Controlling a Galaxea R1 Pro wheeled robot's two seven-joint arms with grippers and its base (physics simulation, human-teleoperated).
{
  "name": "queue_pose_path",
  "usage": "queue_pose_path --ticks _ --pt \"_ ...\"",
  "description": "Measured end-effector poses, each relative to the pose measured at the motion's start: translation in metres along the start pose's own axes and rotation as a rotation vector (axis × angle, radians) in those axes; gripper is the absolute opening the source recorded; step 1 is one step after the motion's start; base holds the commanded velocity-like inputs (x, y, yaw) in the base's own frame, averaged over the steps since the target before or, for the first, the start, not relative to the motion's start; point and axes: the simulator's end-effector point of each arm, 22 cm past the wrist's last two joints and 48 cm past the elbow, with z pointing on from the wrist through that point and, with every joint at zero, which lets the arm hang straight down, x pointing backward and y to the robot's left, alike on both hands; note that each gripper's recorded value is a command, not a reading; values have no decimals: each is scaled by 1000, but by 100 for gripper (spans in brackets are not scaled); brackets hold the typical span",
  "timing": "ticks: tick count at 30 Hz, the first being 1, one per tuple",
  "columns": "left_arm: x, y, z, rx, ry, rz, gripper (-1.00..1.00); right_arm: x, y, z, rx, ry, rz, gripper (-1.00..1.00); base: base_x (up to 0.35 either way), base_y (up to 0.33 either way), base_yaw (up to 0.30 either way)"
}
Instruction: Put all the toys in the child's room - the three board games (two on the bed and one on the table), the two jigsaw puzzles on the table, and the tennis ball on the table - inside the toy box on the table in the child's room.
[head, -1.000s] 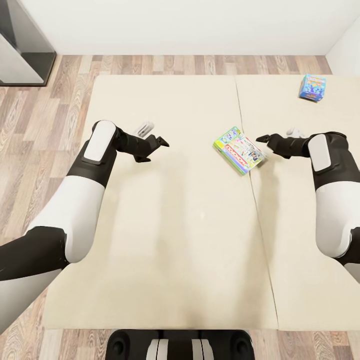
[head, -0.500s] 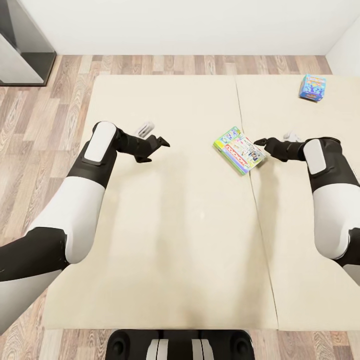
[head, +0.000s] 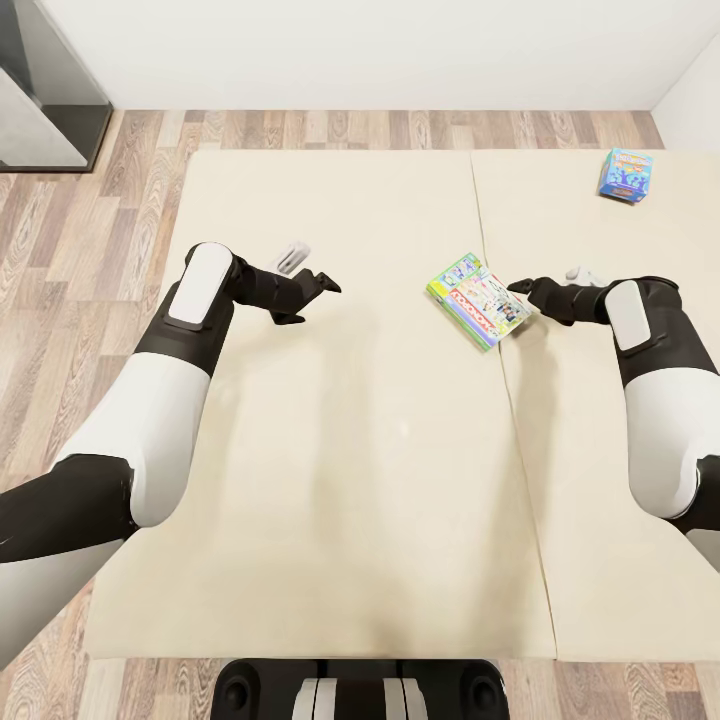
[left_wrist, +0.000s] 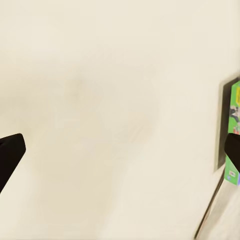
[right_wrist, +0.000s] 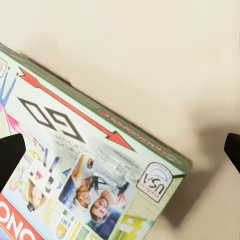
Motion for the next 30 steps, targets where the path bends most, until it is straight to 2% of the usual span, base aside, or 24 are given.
queue_pose_path --ticks 19,30 --pt "1 0 0 1 1 -1 100 0 -1 0 1 -1 0 100 0 3 0" --pt "1 1 0 -2 1 0 100 0 -2 0 2 -1 2 100 0 138 0"
